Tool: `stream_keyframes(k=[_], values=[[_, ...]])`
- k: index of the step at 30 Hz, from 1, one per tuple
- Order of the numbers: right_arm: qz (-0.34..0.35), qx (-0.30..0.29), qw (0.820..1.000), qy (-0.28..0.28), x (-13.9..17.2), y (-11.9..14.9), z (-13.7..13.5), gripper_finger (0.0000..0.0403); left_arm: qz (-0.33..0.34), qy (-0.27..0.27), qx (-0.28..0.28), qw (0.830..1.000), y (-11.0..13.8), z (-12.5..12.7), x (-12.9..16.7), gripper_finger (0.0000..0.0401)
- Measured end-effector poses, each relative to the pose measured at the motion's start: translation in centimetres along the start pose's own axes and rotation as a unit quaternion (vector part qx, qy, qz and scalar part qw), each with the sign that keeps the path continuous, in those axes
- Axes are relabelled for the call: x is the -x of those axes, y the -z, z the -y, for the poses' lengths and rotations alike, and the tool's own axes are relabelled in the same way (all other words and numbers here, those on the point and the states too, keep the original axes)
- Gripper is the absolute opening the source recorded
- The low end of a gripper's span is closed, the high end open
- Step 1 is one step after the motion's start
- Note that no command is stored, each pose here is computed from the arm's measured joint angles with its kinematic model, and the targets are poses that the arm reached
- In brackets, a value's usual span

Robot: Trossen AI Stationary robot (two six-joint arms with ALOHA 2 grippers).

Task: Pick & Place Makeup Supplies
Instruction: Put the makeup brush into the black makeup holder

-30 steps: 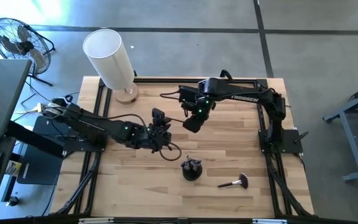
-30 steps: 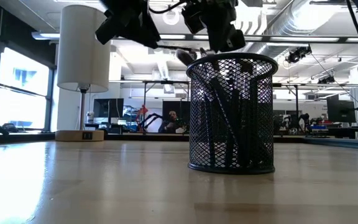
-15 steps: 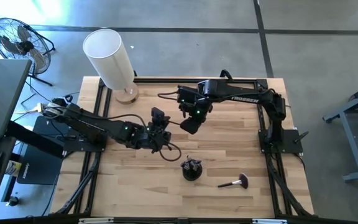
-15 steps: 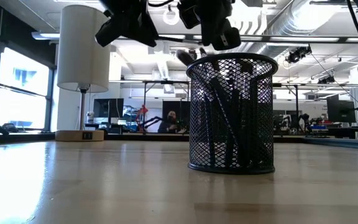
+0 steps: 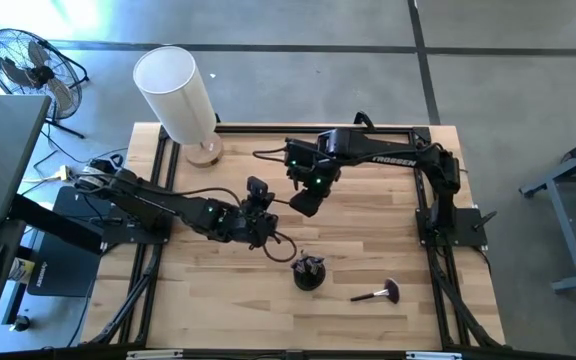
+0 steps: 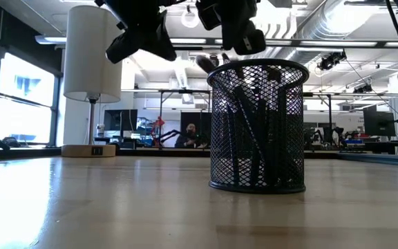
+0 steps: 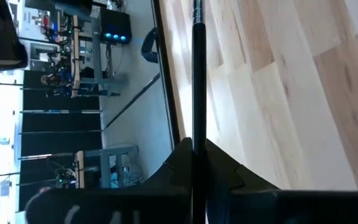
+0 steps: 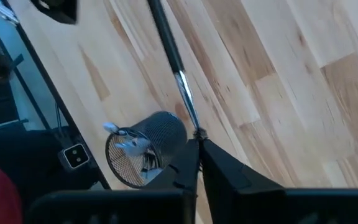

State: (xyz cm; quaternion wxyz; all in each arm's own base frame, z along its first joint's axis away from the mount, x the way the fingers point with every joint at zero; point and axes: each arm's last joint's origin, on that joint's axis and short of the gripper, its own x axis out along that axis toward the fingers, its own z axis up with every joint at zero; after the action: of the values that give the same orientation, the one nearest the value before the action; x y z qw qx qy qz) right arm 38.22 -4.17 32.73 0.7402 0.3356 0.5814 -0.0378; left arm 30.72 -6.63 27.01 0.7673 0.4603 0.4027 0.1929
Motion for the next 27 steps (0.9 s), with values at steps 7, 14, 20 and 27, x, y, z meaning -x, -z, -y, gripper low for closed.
stream_keyframes(k=[7, 14, 20, 27], values=[[0.012, 0.034, 0.999, -0.002, -0.2, 0.0, -0.5, 0.0084, -0.012, 0.051, 0.091, 0.994, 0.8, -0.1, -0.9, 0.0006], [-0.008, 0.053, 0.996, 0.067, 0.7, 1.3, 0.0, 0.0132, -0.069, 0.136, 0.242, 0.958, 2.7, 0.3, -2.0, 0.0005], [0.020, 0.073, 0.991, 0.108, 2.3, 4.8, 0.0, 0.0134, -0.068, 0.178, 0.366, 0.911, 6.6, 3.3, -1.4, 0.0005], [0.149, 0.027, 0.985, 0.083, 1.8, 11.0, 2.3, 0.0134, 0.104, 0.196, 0.569, 0.792, 10.5, 5.0, 1.0, 0.0005]])
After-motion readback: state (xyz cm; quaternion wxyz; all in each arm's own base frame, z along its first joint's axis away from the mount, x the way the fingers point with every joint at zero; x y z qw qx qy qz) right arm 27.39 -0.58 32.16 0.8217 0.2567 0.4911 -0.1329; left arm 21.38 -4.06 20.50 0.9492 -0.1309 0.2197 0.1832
